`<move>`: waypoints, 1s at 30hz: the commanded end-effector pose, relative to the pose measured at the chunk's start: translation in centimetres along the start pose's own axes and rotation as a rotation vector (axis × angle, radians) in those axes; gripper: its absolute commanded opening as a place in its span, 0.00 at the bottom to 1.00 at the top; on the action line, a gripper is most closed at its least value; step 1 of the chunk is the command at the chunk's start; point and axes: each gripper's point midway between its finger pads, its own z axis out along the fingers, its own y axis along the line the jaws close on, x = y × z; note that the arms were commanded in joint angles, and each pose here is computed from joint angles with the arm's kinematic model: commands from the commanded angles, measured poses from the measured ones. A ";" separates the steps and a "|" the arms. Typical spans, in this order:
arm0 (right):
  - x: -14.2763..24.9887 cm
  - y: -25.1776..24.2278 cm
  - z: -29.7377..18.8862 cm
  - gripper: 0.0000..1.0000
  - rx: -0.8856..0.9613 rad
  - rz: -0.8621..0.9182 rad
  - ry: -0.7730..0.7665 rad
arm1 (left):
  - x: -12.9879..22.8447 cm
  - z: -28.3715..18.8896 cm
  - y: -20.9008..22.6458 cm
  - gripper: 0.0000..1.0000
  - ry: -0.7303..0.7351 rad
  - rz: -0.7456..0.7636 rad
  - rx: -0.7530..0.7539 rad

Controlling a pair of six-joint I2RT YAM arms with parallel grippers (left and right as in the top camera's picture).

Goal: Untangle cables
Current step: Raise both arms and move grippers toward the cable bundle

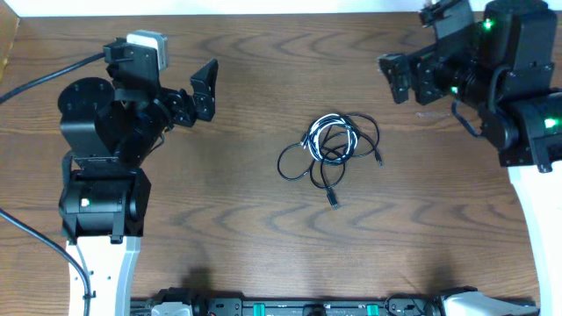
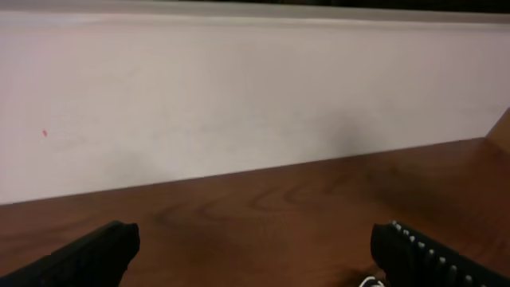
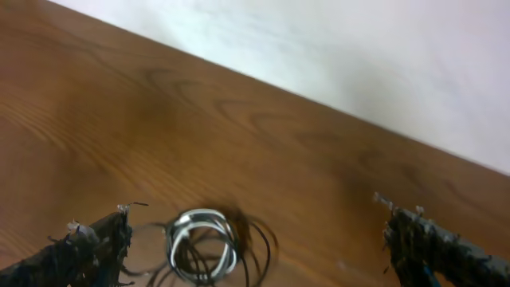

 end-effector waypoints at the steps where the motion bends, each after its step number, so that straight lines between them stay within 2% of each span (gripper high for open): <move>1: -0.8 1.7 -0.1 0.99 -0.047 -0.015 -0.023 | -0.5 -0.2 0.0 0.98 0.001 -0.014 0.001; 6: 1.8 1.0 1.8 0.99 0.000 0.028 0.094 | 2.8 1.7 0.4 0.98 0.124 -0.140 0.015; 10: 3.6 -0.2 3.6 0.99 0.062 0.102 0.178 | 3.8 2.6 -1.0 0.98 0.167 -0.159 0.116; 18: 5.4 0.1 6.4 0.99 0.040 0.106 0.256 | 7.5 4.5 -1.3 0.98 0.294 -0.182 0.139; 25: 7.9 -0.1 9.1 0.99 0.033 0.099 0.339 | 10.0 6.5 -4.5 0.98 0.374 -0.127 0.230; 30: 10.8 -0.2 11.9 0.89 0.024 0.099 0.430 | 10.6 6.9 -6.7 0.98 0.387 -0.076 0.282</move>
